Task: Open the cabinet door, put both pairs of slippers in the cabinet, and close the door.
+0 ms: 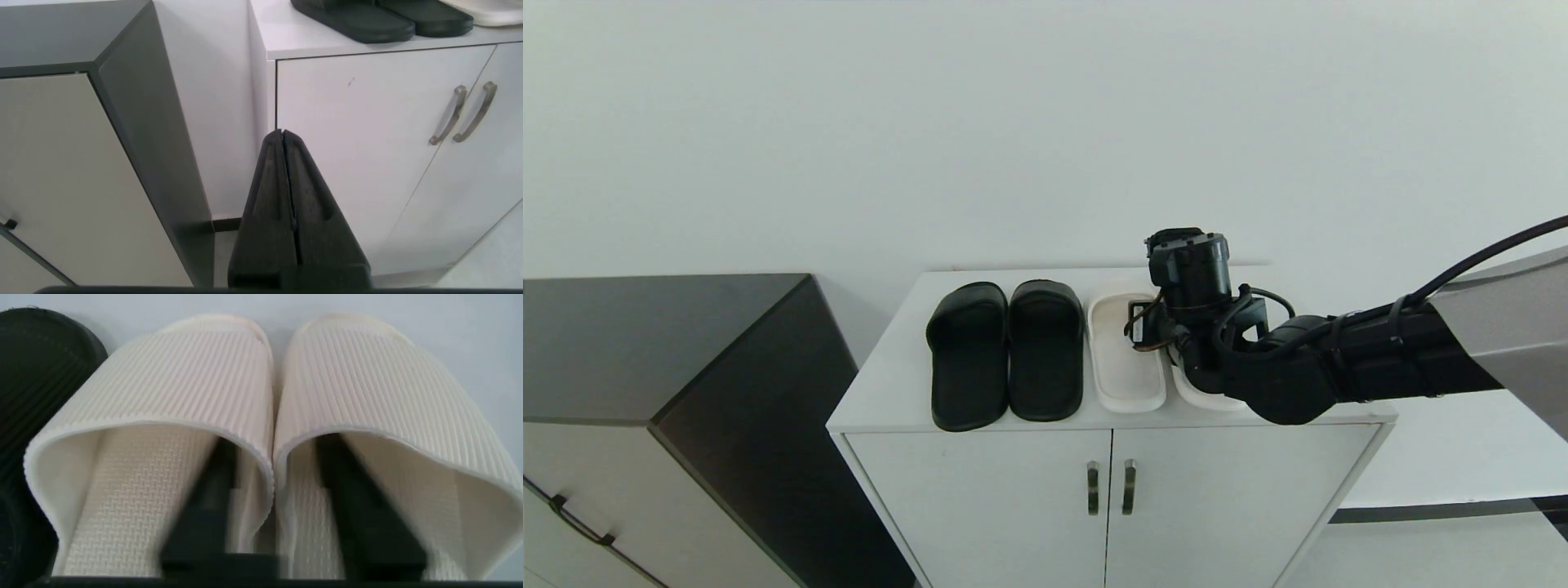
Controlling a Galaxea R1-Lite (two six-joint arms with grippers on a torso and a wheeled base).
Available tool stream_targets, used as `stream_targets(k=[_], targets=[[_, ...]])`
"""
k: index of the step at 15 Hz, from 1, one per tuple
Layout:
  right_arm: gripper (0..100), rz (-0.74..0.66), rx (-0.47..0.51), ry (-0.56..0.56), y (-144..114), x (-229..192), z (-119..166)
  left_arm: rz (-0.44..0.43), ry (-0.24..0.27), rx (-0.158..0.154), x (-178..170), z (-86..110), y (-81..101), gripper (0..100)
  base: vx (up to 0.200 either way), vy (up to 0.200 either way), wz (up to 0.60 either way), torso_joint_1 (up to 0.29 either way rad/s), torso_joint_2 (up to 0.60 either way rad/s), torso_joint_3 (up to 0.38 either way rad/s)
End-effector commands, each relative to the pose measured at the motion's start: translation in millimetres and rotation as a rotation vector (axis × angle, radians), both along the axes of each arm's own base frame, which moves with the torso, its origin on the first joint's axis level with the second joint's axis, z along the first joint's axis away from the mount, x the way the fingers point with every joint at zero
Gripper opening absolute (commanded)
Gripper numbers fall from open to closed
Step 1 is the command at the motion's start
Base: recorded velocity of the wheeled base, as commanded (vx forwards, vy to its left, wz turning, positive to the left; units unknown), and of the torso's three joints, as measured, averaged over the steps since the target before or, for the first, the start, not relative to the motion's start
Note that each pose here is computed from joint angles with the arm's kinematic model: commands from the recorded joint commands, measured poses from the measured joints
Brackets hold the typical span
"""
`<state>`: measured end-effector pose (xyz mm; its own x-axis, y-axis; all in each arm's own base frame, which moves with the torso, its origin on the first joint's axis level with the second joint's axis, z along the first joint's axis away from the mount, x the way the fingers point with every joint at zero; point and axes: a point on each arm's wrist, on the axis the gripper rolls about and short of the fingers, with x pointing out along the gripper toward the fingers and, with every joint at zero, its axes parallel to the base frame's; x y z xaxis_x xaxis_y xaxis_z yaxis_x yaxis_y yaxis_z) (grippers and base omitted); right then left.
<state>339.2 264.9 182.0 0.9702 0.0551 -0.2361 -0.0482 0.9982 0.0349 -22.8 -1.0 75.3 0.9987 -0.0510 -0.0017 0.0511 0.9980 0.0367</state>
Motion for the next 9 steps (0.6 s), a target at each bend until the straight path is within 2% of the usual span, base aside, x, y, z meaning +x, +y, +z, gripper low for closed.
stream_targets(k=[1, 5, 6, 9], targets=[[0, -0.001, -0.005, -0.001, 0.5, 1.5, -2.5, 0.000, 0.001, 0.000, 0.1, 0.1, 0.0, 0, 0.000, 0.000, 0.00, 0.000, 0.00, 0.000], [0, -0.009, -0.002, -0.016, -0.7, 0.3, 0.0, -0.001, 0.001, 0.000, 0.1, 0.1, 0.0, 0, 0.000, 0.000, 0.00, 0.000, 0.00, 0.000], [0, -0.003, 0.017, -0.043, -8.3, -10.9, 19.2, -0.001, 0.001, 0.000, 0.1, 0.1, 0.0, 0, 0.000, 0.000, 0.00, 0.000, 0.00, 0.000], [0, 0.072, 0.011, -0.071, -21.5, -55.0, 48.2, 0.002, 0.001, 0.000, 0.1, 0.1, 0.0, 0, 0.000, 0.000, 0.00, 0.000, 0.00, 0.000]])
